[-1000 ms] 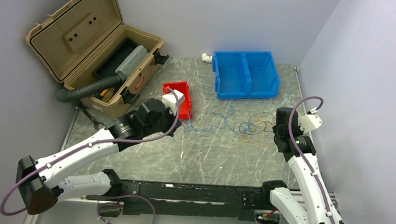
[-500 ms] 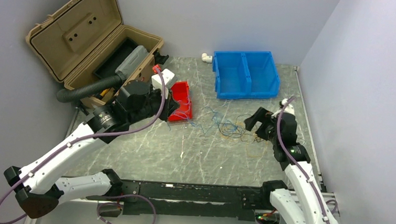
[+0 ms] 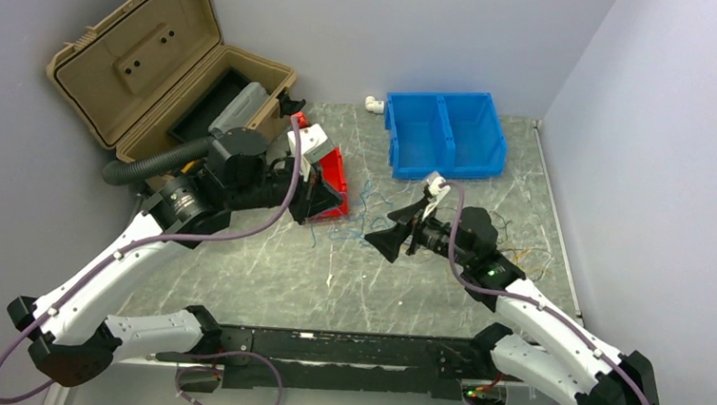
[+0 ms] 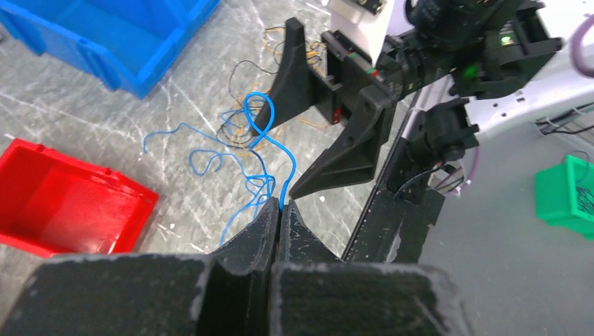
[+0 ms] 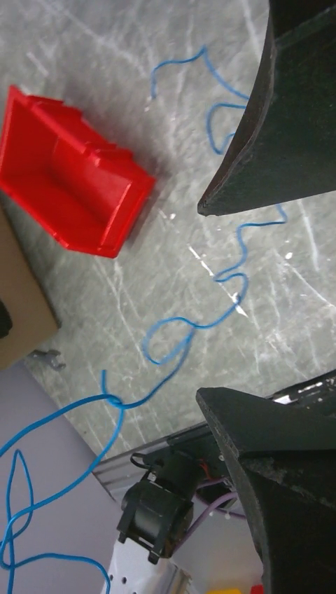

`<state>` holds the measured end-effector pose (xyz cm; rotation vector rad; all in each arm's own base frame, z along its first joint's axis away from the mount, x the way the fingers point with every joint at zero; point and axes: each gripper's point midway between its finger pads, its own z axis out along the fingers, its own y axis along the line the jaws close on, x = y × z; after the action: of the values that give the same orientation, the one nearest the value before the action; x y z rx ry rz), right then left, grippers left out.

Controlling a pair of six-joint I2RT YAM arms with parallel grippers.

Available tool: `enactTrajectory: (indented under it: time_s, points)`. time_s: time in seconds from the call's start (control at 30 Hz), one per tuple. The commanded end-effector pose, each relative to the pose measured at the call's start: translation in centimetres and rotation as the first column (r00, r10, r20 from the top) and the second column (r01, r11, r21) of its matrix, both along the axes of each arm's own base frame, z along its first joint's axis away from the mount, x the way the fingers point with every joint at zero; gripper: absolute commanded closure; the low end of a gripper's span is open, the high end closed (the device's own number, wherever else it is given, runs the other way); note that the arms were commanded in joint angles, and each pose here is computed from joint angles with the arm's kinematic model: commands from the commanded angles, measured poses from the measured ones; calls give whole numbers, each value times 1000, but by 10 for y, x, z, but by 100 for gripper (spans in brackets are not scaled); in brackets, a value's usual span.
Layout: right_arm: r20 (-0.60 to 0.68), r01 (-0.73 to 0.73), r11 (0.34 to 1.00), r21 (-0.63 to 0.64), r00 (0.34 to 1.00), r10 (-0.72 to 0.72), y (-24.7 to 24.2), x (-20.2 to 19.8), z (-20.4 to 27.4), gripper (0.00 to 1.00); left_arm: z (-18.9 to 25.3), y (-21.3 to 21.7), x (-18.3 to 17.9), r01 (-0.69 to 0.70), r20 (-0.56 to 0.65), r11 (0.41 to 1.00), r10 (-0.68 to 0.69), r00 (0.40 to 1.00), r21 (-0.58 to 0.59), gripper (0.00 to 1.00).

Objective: Untangle the cables
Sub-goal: Untie the cable.

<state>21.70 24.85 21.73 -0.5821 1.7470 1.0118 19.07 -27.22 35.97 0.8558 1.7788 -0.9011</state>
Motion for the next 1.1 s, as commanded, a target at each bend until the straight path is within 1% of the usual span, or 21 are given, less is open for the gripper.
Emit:
enactTrajectory:
  time_s: [0.0, 0.07, 0.13, 0.17, 0.2, 0.27, 0.33, 0.37, 0.4, 0.5, 0.57, 0.7, 0.8, 0.83, 0.87, 0.93, 1.07]
  points:
    - [263, -84, 991, 104, 963, 54, 20, 2, 42, 6, 22, -12, -15, 128, 30, 991, -126, 992, -48, 100]
    - [299, -100, 989, 111, 952, 63, 26, 4, 45, 7, 25, -15, -19, 159, 38, 986, -157, 987, -57, 100]
    - [323, -141, 983, 116, 941, 97, 33, 2, 46, 11, 28, -16, -20, 173, 51, 983, -169, 984, -69, 100]
    - [331, -161, 980, 121, 937, 113, 36, 0, 48, 16, 27, -16, -19, 167, 54, 984, -163, 985, -69, 100]
    - [331, -185, 975, 120, 934, 136, 39, -3, 48, 24, 26, -15, -15, 147, 57, 987, -143, 988, -65, 100]
    - [314, -192, 973, 126, 938, 145, 41, -5, 44, 48, 22, -10, -3, 70, 57, 997, -67, 996, -45, 100]
    - [301, -172, 976, 137, 945, 124, 36, -7, 42, 78, 17, 0, 17, -57, 53, 998, 58, 997, -18, 100]
    - [286, -141, 980, 142, 953, 96, 31, -7, 38, 91, 14, 6, 27, -121, 48, 993, 121, 991, -11, 100]
    - [272, -108, 984, 144, 960, 66, 25, -7, 34, 100, 12, 13, 37, -184, 44, 983, 184, 982, -7, 100]
    - [231, 25, 986, 163, 971, -62, 2, -4, 25, 100, 4, 35, 65, -338, 34, 941, 338, 941, -5, 100]
    - [192, 143, 974, 176, 965, -177, -18, 2, 19, 100, -3, 50, 83, -427, 22, 904, 427, 904, 1, 100]
    - [88, 372, 906, 201, 915, -395, -60, 9, 6, 100, -23, 73, 117, -527, -26, 850, 527, 849, 27, 100]
    - [13, 477, 857, 196, 872, -489, -82, 6, -7, 100, -37, 89, 139, -580, -61, 813, 583, 810, 55, 100]
    - [-20, 536, 825, 180, 840, -542, -94, 8, -15, 100, -41, 92, 144, -585, -72, 809, 588, 805, 58, 100]
    - [-45, 578, 797, 176, 814, -580, -103, 8, -20, 100, -43, 91, 147, -572, -80, 818, 575, 815, 52, 100]
    - [-75, 641, 753, 153, 767, -638, -118, 7, -30, 100, -41, 80, 150, -514, -82, 857, 514, 854, 20, 100]
    - [-86, 693, 716, 84, 721, -687, -131, 8, -44, 100, -45, 66, 159, -480, -116, 877, 477, 871, -3, 100]
